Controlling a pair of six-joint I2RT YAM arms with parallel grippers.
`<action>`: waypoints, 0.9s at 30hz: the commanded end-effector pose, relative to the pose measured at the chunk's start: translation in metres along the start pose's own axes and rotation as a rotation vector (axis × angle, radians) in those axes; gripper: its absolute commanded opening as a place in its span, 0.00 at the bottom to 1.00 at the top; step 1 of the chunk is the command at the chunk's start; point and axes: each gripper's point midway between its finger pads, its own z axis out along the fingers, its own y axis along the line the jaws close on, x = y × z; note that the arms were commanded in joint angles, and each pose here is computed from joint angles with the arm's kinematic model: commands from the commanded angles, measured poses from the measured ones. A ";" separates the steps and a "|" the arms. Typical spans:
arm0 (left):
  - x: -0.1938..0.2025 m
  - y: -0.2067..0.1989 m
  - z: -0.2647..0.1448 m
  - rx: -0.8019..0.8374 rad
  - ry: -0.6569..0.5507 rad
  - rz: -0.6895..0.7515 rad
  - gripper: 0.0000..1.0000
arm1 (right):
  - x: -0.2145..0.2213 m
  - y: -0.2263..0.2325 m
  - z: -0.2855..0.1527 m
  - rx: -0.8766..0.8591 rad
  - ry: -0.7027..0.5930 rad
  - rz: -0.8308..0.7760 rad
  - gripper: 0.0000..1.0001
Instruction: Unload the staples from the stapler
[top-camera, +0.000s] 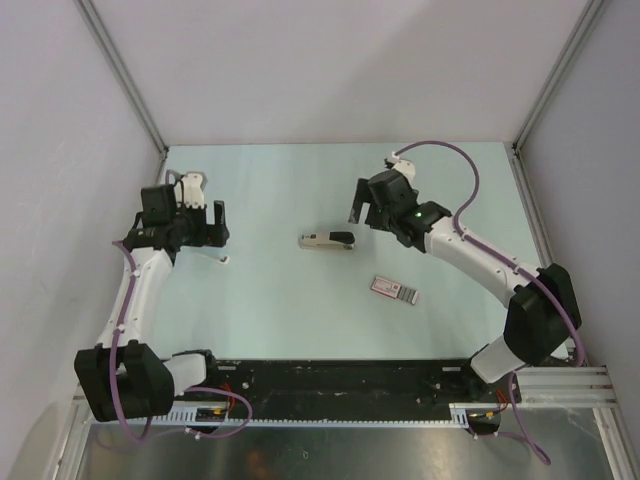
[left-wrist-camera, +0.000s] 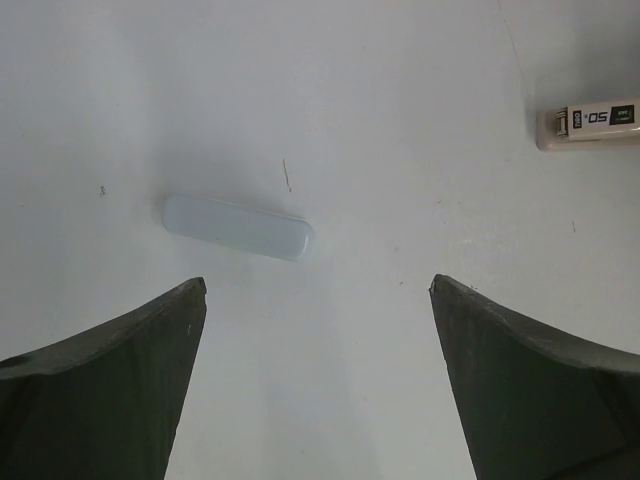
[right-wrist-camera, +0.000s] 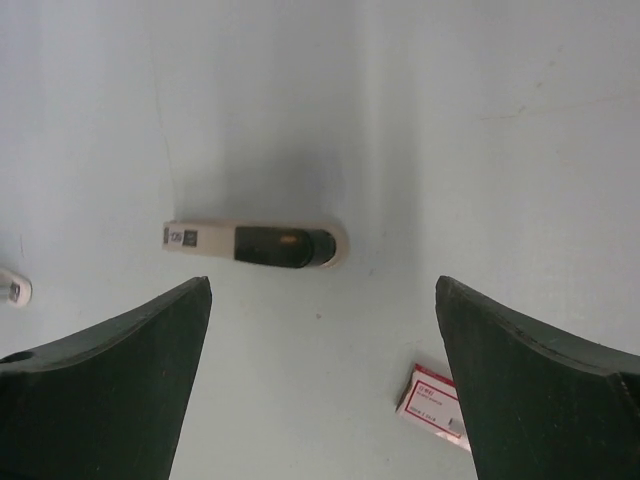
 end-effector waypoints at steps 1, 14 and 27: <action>-0.001 0.010 0.005 -0.032 -0.017 0.040 0.99 | -0.006 -0.015 0.004 0.003 0.022 0.103 0.99; 0.035 0.045 0.047 -0.167 0.141 -0.103 0.99 | 0.006 0.033 -0.045 -0.001 -0.179 -0.240 0.99; 0.067 0.067 0.071 -0.215 0.236 -0.300 0.99 | 0.031 0.055 -0.068 -0.144 -0.198 -0.305 0.99</action>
